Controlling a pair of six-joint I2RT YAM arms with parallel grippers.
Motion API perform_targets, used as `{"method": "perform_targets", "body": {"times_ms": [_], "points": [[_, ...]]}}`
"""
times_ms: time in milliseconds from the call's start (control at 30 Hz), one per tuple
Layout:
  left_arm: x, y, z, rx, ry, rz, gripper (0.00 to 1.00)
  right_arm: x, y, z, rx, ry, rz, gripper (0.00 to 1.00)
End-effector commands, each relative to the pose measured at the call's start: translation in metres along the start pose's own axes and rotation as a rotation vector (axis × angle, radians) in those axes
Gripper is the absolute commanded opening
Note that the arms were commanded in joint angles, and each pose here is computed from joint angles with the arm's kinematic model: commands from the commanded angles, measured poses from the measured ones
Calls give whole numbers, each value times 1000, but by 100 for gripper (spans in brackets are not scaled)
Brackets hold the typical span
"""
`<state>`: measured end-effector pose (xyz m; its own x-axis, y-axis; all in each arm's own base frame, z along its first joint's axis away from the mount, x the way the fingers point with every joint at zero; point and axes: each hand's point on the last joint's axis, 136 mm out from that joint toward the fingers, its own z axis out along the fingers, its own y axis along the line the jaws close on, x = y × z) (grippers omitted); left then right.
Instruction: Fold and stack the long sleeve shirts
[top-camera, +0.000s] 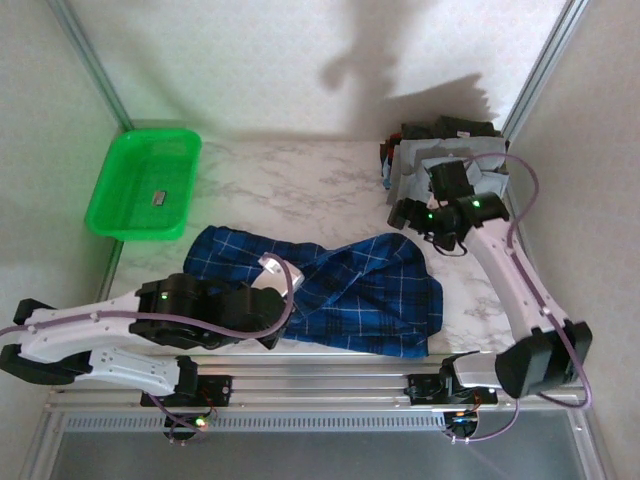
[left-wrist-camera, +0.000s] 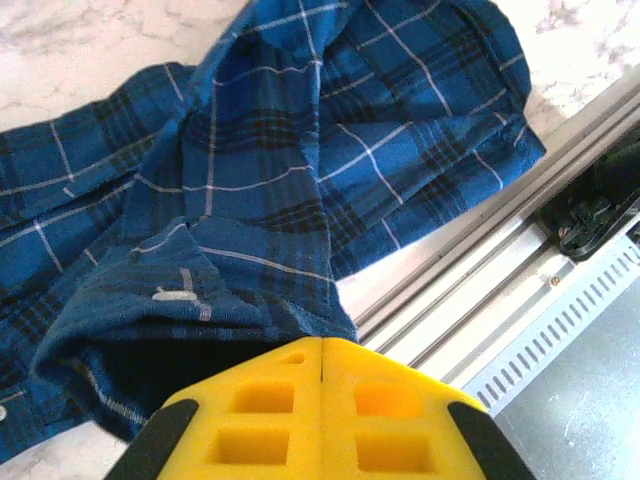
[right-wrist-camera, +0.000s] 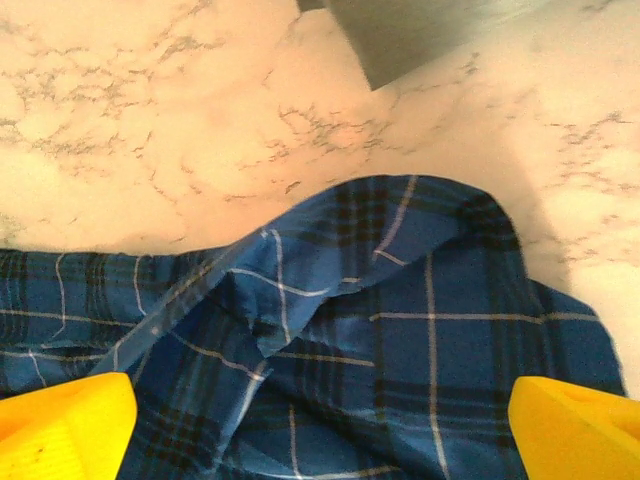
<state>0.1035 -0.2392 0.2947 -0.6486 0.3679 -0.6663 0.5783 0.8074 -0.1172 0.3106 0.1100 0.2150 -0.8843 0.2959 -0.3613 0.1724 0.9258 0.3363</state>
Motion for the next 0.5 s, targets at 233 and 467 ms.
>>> {"method": "perform_targets", "body": {"times_ms": [233, 467], "points": [[-6, -7, -1, -15, -6, 48, 0, -1, 43, 57, -64, 206, -24, 91], [-3, -7, 6, -33, -3, 76, 0, 28, 68, 87, -70, 338, 62, 86]]}}
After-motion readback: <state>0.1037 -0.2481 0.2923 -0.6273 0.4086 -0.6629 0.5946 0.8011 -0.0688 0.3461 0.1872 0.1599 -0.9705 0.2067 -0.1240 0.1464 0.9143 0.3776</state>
